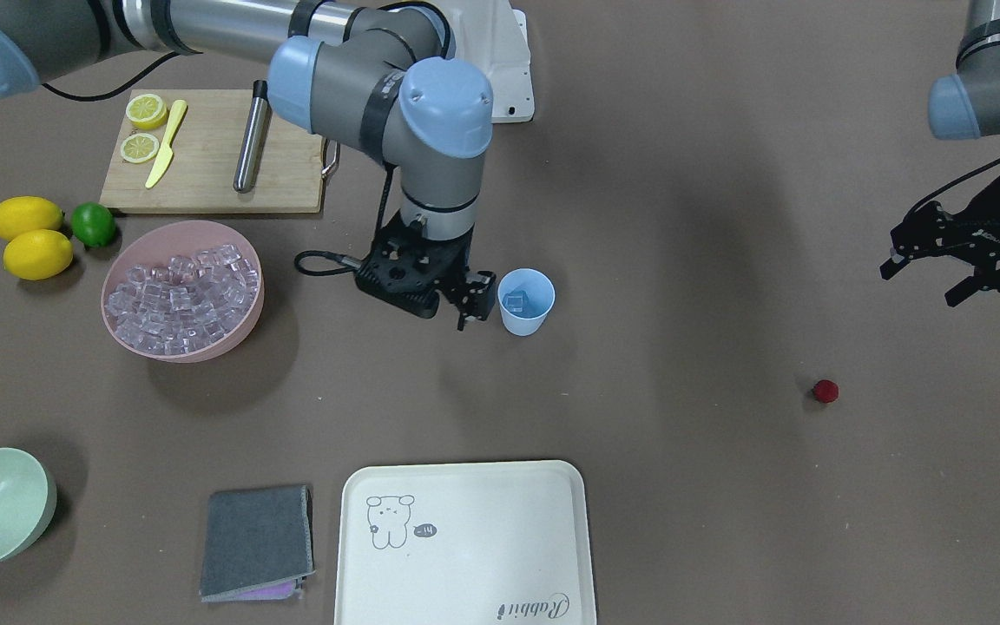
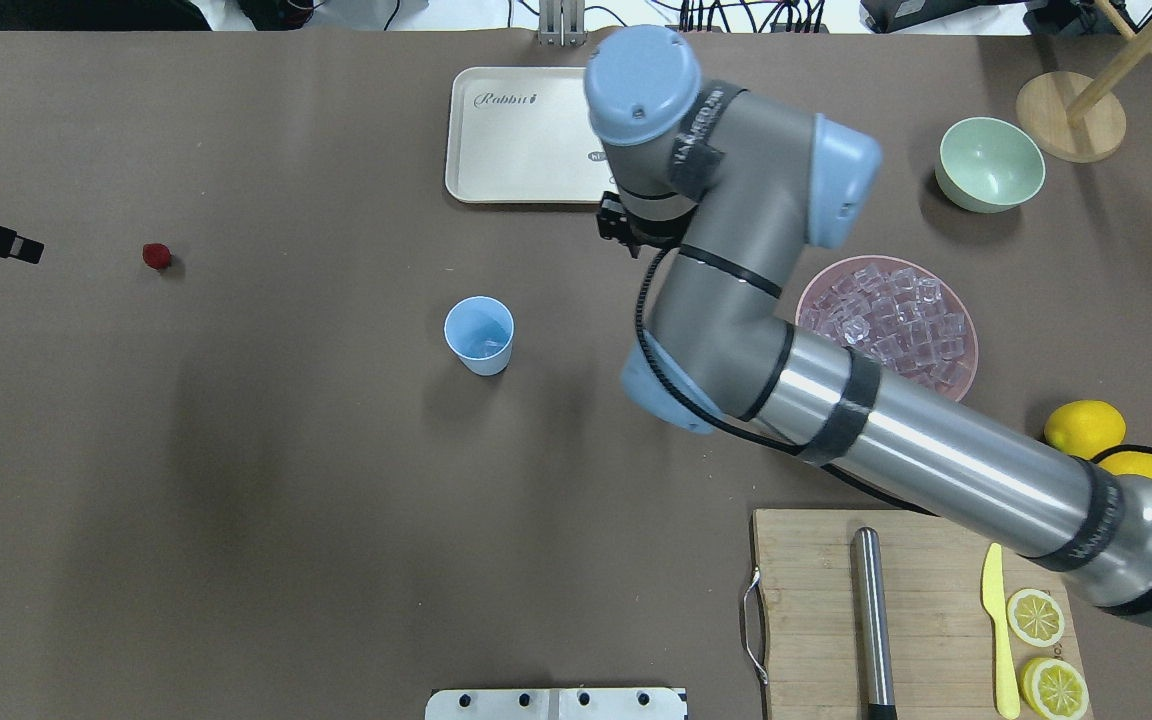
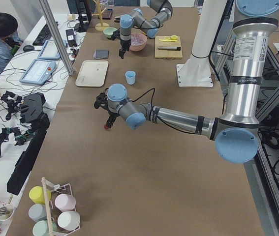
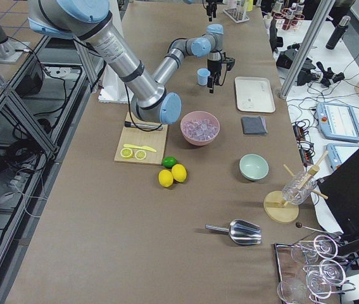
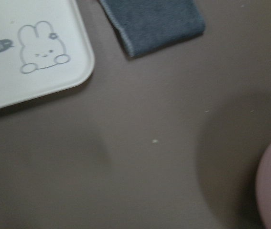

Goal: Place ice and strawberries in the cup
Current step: 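Return the right gripper to the pink ice bowl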

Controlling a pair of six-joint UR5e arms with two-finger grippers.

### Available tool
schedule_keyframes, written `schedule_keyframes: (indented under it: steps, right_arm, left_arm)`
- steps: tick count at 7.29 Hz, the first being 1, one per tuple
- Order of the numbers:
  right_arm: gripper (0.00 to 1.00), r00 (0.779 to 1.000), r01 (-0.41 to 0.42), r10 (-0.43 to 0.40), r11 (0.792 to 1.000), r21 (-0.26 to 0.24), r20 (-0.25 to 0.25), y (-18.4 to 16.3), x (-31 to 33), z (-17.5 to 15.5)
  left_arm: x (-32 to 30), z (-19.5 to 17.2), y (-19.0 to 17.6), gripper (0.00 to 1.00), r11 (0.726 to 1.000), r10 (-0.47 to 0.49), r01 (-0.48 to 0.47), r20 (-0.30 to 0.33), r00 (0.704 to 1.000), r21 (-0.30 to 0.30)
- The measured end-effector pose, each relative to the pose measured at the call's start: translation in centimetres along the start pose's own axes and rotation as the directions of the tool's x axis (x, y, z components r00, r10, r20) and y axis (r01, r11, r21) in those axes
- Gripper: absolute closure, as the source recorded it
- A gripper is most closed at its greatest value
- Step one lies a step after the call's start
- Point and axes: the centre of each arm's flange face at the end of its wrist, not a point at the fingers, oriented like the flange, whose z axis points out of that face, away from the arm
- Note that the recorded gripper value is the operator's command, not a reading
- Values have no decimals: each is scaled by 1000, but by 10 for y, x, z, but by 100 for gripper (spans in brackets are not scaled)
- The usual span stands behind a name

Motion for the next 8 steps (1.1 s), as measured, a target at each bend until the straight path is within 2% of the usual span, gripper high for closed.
schedule_keyframes:
  steps: [2, 3, 4, 5, 6, 7, 8]
  right_arm:
    - [2, 991, 134, -134, 991, 18, 1, -2, 88, 6]
    - [2, 985, 169, -170, 985, 32, 18, -3, 114, 12]
    - [11, 979, 191, -194, 980, 52, 55, -2, 138, 23]
    - [12, 969, 221, -226, 973, 64, 96, 0, 159, 34]
    - [11, 948, 285, -291, 956, 67, 128, -1, 174, 39]
    - [8, 915, 370, -377, 926, 74, 142, -3, 181, 40]
    - [8, 871, 465, -472, 882, 84, 138, -4, 183, 42]
  left_arm:
    - [5, 3, -1, 1, 1000, -4, 4, -4, 1000, -1]
    - [7, 4, -2, 1, 1000, -3, 3, -5, 1000, -3]
    - [8, 4, -2, 1, 1000, -2, 2, -6, 1000, -3]
    - [8, 5, -2, 1, 1000, -2, 2, -7, 1000, -5]
    - [9, 6, -2, 1, 1000, 0, 0, -8, 1000, -6]
    - [9, 6, -2, 1, 1000, 1, -1, -8, 1000, -6]
    - [10, 6, -1, 1, 1000, 2, -2, -9, 1000, -7]
